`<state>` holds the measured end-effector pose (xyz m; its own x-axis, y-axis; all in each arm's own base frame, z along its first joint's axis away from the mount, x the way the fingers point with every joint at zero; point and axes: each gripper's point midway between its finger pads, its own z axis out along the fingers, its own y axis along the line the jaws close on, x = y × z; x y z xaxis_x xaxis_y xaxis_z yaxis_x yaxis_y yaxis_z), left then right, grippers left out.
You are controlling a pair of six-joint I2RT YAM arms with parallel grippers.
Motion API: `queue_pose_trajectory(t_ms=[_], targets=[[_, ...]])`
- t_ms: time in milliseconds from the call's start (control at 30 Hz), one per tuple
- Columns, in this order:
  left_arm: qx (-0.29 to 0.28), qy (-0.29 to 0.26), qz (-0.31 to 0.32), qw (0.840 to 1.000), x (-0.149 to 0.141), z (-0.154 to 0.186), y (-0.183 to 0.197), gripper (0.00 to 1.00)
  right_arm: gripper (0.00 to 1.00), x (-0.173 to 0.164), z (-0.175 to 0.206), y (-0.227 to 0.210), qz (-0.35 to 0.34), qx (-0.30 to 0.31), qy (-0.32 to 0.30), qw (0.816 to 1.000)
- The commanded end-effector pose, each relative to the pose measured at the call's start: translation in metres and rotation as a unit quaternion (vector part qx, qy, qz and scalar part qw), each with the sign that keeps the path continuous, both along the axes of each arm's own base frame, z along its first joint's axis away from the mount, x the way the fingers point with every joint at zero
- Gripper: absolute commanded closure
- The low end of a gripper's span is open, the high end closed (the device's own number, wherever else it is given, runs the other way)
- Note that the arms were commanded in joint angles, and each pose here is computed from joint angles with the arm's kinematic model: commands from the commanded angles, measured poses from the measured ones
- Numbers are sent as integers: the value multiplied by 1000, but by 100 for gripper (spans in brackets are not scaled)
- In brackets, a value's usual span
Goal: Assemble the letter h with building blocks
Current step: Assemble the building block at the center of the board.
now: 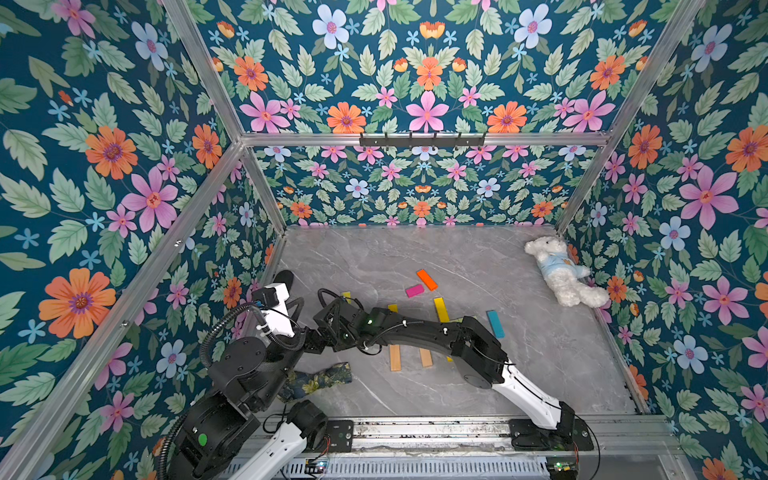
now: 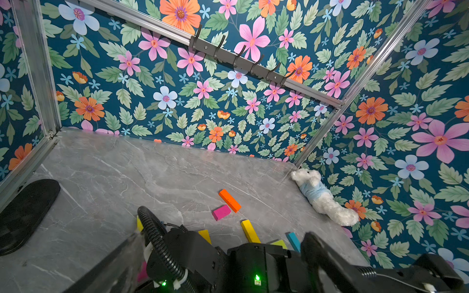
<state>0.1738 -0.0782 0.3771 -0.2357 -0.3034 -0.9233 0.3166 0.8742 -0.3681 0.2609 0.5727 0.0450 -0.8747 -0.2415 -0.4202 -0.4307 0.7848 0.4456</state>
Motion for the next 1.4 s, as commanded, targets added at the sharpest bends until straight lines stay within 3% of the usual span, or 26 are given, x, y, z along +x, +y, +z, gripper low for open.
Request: queue_pose_trajectory(t_ms=[0, 300, 900, 1367], targets=[[5, -1, 3, 1000, 2, 0, 0, 1, 46, 6, 5, 4, -13, 31, 13, 999], [8, -1, 5, 1000, 4, 0, -1, 1, 41, 10, 4, 14, -22, 70, 46, 996], [14, 0, 11, 1000, 4, -2, 1, 1, 40, 38, -2, 7, -60, 71, 41, 995], [14, 0, 8, 1000, 3, -2, 1, 1, 38, 34, 26, 36, -12, 85, 13, 996]])
